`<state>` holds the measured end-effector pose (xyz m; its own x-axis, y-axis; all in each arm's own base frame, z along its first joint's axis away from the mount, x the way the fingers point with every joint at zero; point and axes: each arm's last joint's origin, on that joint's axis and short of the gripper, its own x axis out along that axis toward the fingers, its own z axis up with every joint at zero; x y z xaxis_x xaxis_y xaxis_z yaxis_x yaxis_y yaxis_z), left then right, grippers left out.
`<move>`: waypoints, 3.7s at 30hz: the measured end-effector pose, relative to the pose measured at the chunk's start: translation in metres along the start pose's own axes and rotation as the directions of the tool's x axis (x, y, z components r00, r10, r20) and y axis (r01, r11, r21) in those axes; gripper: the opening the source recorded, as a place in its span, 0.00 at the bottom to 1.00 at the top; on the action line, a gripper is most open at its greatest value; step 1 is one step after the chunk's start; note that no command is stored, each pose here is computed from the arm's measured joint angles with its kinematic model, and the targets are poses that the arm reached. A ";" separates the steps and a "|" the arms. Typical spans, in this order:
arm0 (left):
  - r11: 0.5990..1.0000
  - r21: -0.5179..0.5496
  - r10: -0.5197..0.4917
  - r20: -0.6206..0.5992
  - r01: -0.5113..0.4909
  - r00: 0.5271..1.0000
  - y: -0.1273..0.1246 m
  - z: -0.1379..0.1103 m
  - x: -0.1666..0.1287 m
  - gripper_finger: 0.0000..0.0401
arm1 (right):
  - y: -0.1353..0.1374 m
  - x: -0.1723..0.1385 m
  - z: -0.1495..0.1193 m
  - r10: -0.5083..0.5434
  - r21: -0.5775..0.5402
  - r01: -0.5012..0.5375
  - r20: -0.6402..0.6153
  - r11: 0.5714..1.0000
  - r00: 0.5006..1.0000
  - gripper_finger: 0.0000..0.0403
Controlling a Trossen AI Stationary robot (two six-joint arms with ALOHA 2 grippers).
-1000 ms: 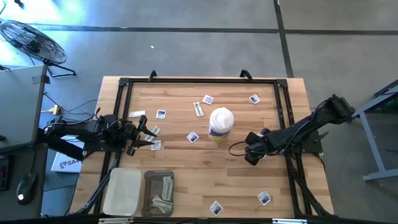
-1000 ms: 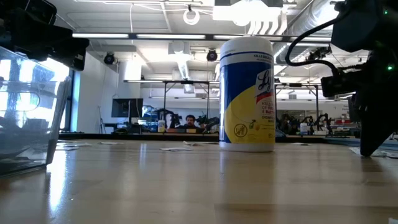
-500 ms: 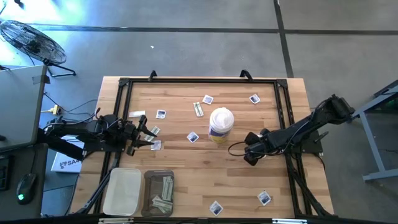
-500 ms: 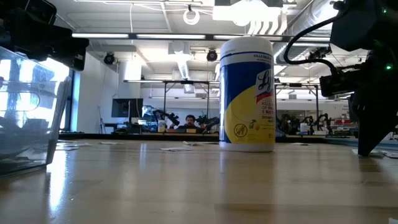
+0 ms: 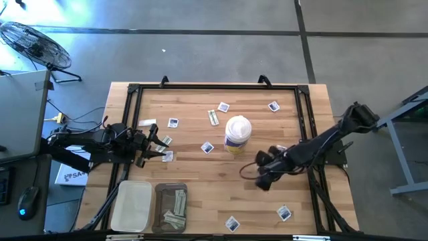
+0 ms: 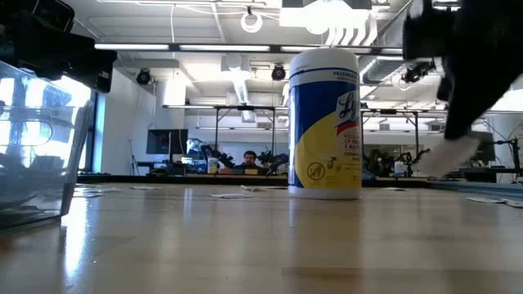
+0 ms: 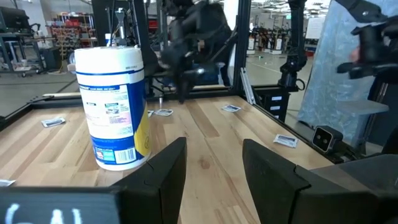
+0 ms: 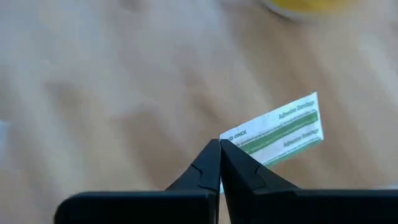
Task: Pick & Place First Aid Supplies
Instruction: Put the bandage into the black transparent bin, then put the alcohol pad into the white bin
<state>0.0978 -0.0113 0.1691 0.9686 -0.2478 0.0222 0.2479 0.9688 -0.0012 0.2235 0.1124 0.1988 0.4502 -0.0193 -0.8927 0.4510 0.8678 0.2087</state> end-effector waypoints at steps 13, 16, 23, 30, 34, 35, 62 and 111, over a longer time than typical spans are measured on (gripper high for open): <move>1.000 0.000 0.004 0.000 -0.004 1.000 0.000 0.000 0.000 0.38 | 0.105 0.018 0.026 0.455 -0.230 -0.398 0.316 0.888 0.832 0.00; 1.000 0.000 0.004 0.000 -0.004 1.000 0.000 0.000 0.000 0.38 | 0.130 0.034 0.038 0.445 -0.275 -0.366 0.334 0.889 0.831 0.00; 1.000 0.000 0.003 0.000 -0.003 1.000 0.000 0.000 0.000 0.38 | 0.176 0.052 0.076 0.462 -0.358 -0.329 0.400 0.874 0.792 0.00; 1.000 0.000 0.003 0.000 -0.003 1.000 0.000 0.000 0.000 0.38 | 0.190 0.066 0.108 0.406 -0.312 -0.275 0.520 0.909 0.752 0.00; 1.000 0.000 0.002 0.000 -0.002 1.000 0.000 0.000 0.000 0.38 | 0.201 0.080 0.122 0.432 -0.335 -0.283 0.563 0.899 0.705 0.00; 1.000 0.000 0.002 0.000 -0.002 1.000 0.000 0.000 0.000 0.38 | 0.205 0.085 0.124 0.429 -0.343 -0.272 0.564 0.899 0.706 0.00; 1.000 0.000 0.000 0.000 0.000 1.000 0.000 0.000 0.000 0.38 | 0.221 0.119 0.127 0.514 -0.472 -0.295 0.446 0.831 0.733 0.20; 0.989 -0.147 0.037 0.038 -0.031 0.999 0.001 0.004 0.000 0.38 | 0.228 0.106 -0.027 0.119 -0.814 -0.242 -0.211 0.529 0.970 0.29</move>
<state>0.0979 -0.0102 0.1727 0.9757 -0.2110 0.0598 0.2177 0.9646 -0.1486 0.3526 0.3215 0.1410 0.3277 0.1893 -0.9256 -0.4974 0.8675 0.0013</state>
